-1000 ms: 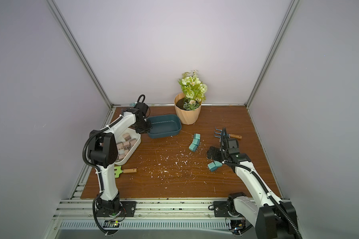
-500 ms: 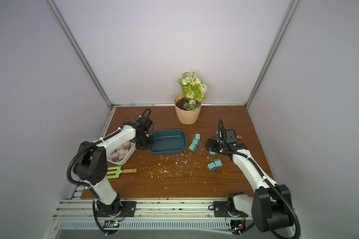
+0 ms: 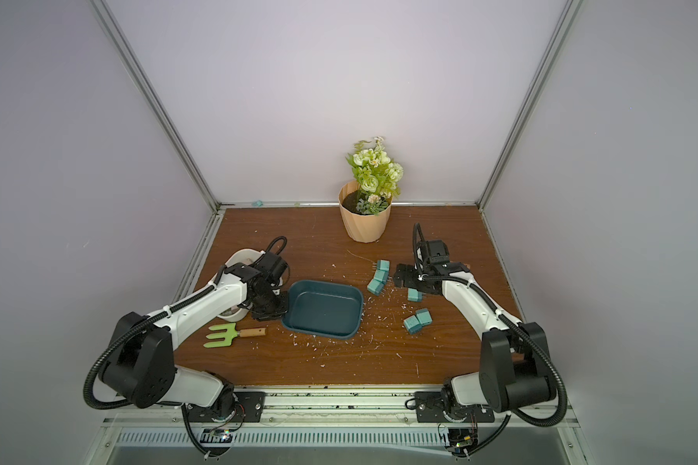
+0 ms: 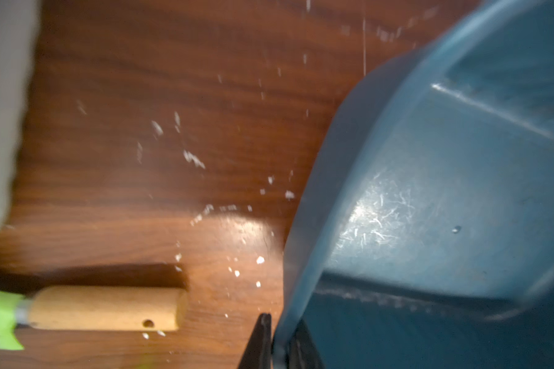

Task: Place the plugs by color into the storage box
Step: Move the storage box to the center of the board.

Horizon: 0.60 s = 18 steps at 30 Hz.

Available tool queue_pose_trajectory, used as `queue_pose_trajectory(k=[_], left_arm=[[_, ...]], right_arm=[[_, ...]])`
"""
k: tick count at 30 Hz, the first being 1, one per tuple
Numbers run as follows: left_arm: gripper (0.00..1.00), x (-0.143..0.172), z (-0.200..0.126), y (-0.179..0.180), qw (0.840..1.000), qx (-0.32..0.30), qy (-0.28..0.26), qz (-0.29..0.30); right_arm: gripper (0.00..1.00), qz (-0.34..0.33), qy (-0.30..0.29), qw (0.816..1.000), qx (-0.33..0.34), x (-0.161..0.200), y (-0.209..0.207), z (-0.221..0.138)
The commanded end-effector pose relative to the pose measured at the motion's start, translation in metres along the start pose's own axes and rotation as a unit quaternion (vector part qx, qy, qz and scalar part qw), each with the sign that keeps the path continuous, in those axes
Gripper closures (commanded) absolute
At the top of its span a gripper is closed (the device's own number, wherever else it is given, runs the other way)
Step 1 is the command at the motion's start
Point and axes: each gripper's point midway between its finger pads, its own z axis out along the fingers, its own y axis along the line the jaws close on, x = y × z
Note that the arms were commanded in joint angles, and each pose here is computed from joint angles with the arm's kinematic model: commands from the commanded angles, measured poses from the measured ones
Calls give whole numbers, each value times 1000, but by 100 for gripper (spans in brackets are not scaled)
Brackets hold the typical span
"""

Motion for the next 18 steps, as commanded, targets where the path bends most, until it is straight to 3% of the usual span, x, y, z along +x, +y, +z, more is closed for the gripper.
queue_pose_trajectory(k=[1, 4, 9, 14, 18], left_arm=[[82, 18, -1, -3, 999, 17, 27, -20], [60, 20, -2, -3, 999, 20, 26, -25], [44, 24, -12, -11, 997, 45, 19, -57], [36, 26, -27, -16, 997, 56, 3, -62], [32, 4, -50, -5, 997, 28, -47, -63]], right_arm=[[1, 2, -2, 1000, 16, -15, 3, -5], [1, -11, 9, 999, 38, -20, -2, -2], [1, -29, 47, 997, 55, -10, -10, 12], [1, -19, 74, 996, 36, 1, -5, 14], [1, 13, 74, 997, 28, 11, -3, 6]])
